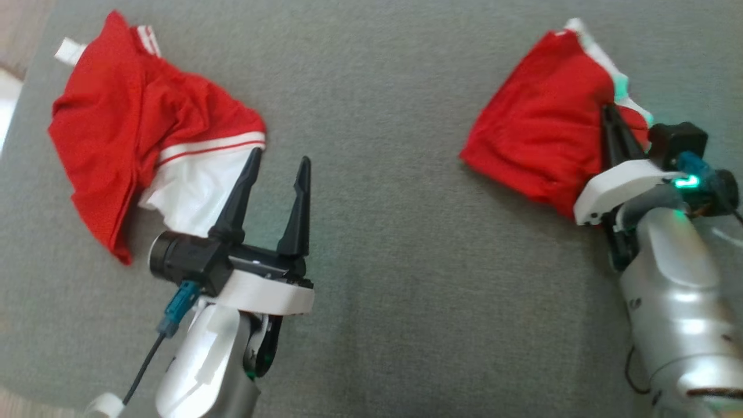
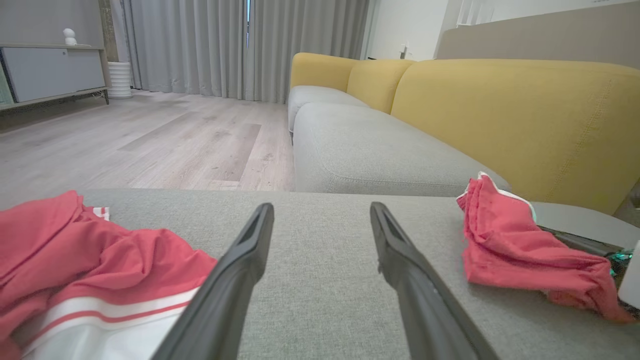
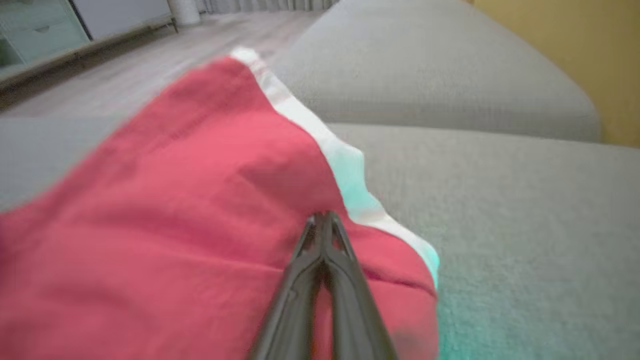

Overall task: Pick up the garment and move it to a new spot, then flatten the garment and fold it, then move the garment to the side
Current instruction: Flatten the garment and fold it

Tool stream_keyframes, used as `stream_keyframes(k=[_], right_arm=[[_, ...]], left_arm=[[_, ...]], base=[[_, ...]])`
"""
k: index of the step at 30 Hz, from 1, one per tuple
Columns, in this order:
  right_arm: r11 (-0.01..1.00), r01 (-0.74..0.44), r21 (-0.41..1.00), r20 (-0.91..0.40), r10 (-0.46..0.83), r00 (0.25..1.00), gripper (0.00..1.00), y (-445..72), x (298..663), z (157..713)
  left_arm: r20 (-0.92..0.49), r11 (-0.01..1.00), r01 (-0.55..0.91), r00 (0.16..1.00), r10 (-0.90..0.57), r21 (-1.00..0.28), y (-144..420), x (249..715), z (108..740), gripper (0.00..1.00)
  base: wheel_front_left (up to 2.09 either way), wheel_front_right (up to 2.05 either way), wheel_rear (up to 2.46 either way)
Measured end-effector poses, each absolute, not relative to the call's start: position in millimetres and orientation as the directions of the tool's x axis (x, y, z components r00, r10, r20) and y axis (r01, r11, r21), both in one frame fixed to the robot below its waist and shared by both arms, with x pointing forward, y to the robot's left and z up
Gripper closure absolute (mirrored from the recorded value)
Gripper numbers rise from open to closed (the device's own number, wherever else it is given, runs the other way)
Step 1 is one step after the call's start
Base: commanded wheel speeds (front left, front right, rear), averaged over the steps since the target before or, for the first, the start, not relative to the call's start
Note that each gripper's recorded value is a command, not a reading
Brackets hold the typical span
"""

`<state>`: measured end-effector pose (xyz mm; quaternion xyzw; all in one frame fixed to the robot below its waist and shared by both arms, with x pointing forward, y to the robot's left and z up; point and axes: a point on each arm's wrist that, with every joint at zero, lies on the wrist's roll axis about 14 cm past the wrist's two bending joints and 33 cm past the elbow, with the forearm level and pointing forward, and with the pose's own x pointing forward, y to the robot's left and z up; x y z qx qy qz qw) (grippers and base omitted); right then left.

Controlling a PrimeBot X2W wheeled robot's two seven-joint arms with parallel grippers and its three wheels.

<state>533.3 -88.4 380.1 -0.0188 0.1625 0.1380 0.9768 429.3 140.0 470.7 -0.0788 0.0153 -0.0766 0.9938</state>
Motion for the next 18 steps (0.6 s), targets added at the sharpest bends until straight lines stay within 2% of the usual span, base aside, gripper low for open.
stream_keyframes(k=[8, 13, 18], right_arm=[[0.960, -0.280, -0.008, -0.344, 0.260, 0.902, 1.00, -86, 543, 378], [0.951, -0.307, -0.026, -0.228, 0.294, 0.928, 1.00, -74, 555, 418], [0.923, -0.385, 0.006, -0.189, 0.379, 0.906, 1.00, -41, 552, 429]], left_arm=[[-0.018, 0.979, 0.128, 0.991, -0.133, -0.159, 146, 429, 472, 0.00], [-0.001, 0.975, 0.138, 0.990, -0.140, -0.173, 142, 427, 479, 0.00], [-0.002, 0.973, 0.149, 0.988, -0.152, -0.175, 138, 424, 479, 0.00]], base=[[0.00, 0.00, 0.00], [0.00, 0.00, 0.00], [0.00, 0.00, 0.00]])
